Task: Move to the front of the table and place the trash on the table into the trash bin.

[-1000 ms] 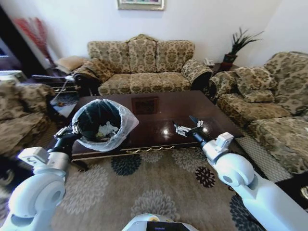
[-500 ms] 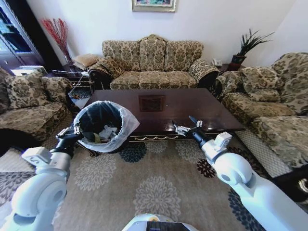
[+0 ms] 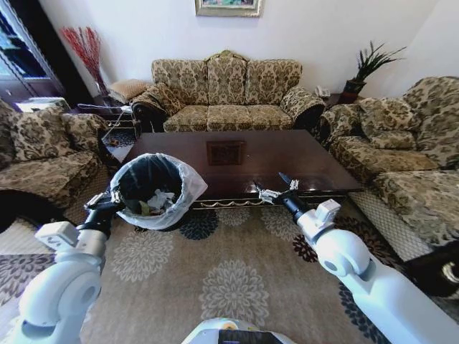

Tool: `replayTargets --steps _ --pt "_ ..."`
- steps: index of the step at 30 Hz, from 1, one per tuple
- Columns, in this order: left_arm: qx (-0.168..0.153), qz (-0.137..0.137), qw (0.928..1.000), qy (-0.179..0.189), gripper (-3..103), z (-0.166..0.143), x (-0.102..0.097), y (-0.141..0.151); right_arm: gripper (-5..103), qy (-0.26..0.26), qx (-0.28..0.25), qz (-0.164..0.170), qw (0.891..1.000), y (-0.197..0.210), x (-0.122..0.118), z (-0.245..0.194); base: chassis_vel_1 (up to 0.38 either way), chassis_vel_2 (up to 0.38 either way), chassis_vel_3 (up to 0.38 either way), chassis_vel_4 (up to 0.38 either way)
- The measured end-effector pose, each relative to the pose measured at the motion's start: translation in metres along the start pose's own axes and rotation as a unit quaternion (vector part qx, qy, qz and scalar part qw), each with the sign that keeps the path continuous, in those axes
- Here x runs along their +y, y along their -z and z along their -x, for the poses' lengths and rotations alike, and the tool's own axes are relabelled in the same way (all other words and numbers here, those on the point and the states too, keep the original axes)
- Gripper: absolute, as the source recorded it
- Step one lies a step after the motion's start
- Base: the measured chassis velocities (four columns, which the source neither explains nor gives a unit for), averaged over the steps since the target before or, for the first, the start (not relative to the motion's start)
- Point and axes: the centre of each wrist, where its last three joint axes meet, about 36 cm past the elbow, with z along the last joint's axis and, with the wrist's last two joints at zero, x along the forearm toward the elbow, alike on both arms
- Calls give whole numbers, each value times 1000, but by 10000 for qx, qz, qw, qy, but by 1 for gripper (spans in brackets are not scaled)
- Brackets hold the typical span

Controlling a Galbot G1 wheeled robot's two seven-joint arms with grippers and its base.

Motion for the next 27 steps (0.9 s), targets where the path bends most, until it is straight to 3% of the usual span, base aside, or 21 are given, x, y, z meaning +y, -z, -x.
replayTargets --steps 11,16,18,22,25,27 --pt "282 116 9989 360 3 0 6 -13 100 42 -16 -34 10000 -3 4 -4 0 0 0 0" --pt "679 180 9931 942 3 8 29 -42 100 -10 -3 -47 10000 -1 2 -11 0 0 0 0" --pt "735 167 9920 1010 3 9 32 -47 100 -20 -6 -46 10000 -1 2 -11 0 0 0 0" --pt "983 64 9863 1323 3 20 51 -74 100 -72 -67 -15 10000 0 -1 -13 0 0 0 0" --pt "1305 -97 9788 1573 3 35 69 -114 100 -137 -108 33 9998 0 -4 -13 0 0 0 0" --pt "1370 -134 9773 1613 3 37 71 -122 100 -143 -112 42 9998 -1 -5 -14 0 0 0 0"
